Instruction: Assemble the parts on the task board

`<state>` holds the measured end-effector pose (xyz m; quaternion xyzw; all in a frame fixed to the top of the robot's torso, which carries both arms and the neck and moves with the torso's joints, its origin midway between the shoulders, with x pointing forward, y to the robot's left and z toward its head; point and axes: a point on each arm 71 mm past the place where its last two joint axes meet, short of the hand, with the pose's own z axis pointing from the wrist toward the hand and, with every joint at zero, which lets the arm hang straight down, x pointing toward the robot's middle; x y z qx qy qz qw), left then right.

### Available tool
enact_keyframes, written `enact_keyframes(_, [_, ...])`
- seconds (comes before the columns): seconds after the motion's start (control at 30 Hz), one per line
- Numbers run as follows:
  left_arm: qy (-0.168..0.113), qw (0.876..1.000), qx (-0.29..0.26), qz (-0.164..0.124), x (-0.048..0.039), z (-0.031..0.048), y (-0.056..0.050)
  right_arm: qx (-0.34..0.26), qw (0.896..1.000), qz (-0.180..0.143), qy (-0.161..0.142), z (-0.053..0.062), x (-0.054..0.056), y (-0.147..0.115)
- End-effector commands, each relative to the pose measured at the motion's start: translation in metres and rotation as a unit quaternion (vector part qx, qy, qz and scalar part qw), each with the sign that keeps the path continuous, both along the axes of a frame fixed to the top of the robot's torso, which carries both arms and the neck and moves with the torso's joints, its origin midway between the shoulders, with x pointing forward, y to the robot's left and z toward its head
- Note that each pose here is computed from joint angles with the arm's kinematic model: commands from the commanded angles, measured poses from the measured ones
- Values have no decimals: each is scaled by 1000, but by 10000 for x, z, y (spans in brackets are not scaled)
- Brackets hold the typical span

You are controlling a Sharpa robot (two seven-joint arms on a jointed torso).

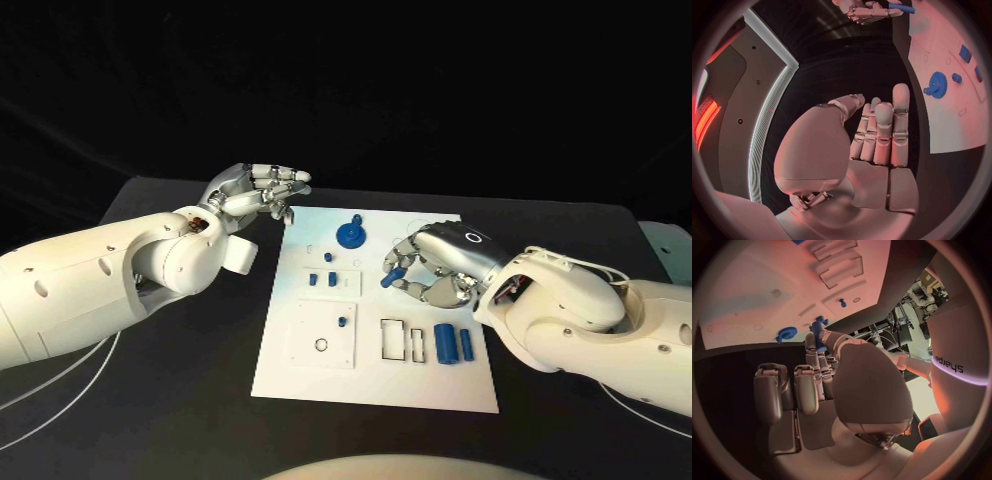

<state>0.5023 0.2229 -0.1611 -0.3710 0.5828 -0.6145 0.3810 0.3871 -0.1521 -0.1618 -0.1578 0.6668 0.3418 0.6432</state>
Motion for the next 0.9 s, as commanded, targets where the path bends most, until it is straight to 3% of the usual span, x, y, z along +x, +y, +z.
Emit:
enact_keyframes(0.03, [-1,1000,-6,-9,-4,4,-26,19,1000,23,-2,-5,-59,156])
enact_keyframes(0.2, [-2,1000,-7,-11,1,1,-47,25,998,53,11,-99,-118,411])
enact_keyframes(0.43, [-2,1000,-10,-18,8,-2,-112,22,995,89,31,-314,-203,722])
enact_keyframes(0.9, [-2,1000,-11,-23,16,-16,-165,-14,992,113,57,-590,-265,967])
